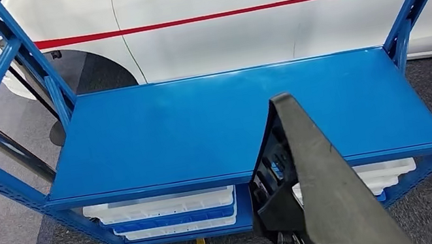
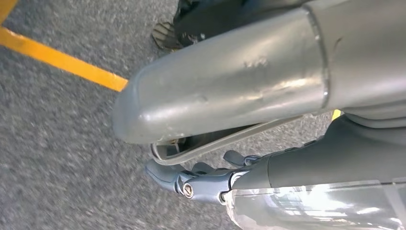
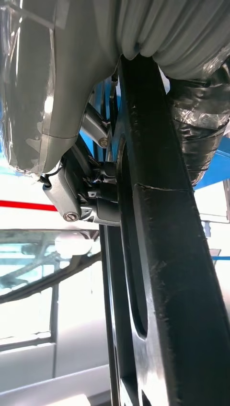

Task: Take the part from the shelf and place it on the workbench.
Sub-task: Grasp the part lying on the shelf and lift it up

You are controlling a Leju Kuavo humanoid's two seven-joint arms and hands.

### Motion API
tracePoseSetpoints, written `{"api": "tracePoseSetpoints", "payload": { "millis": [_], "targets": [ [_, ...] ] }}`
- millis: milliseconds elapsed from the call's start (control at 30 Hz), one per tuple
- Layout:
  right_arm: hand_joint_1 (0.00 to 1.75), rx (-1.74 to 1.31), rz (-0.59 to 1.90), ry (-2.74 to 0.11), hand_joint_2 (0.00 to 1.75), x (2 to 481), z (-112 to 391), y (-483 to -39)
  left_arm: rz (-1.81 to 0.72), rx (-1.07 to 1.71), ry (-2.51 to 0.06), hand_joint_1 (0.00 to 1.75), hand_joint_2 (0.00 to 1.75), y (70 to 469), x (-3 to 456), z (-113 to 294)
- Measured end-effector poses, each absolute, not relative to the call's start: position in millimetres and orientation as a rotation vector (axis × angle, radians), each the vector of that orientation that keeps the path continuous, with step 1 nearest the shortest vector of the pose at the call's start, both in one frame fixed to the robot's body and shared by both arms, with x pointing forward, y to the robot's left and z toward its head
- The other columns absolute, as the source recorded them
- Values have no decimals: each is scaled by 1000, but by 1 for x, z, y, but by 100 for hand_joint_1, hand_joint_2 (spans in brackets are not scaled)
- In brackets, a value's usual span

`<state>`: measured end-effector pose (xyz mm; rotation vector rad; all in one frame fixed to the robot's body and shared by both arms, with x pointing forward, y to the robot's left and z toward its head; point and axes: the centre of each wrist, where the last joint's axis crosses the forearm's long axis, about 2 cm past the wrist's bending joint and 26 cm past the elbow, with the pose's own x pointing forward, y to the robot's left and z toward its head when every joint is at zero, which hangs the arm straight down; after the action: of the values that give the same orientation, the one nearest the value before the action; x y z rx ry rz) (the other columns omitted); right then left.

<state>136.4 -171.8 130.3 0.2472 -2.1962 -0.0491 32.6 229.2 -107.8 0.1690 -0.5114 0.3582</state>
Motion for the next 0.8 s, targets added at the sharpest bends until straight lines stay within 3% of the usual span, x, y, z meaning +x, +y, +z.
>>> {"api": "tracePoseSetpoints", "payload": {
  "millis": [800],
  "targets": [
    [175, 265, -114, -2140, 175, 133, 120, -194, 371, 164, -507, 0, 0, 224, 31, -107]
  ]
}}
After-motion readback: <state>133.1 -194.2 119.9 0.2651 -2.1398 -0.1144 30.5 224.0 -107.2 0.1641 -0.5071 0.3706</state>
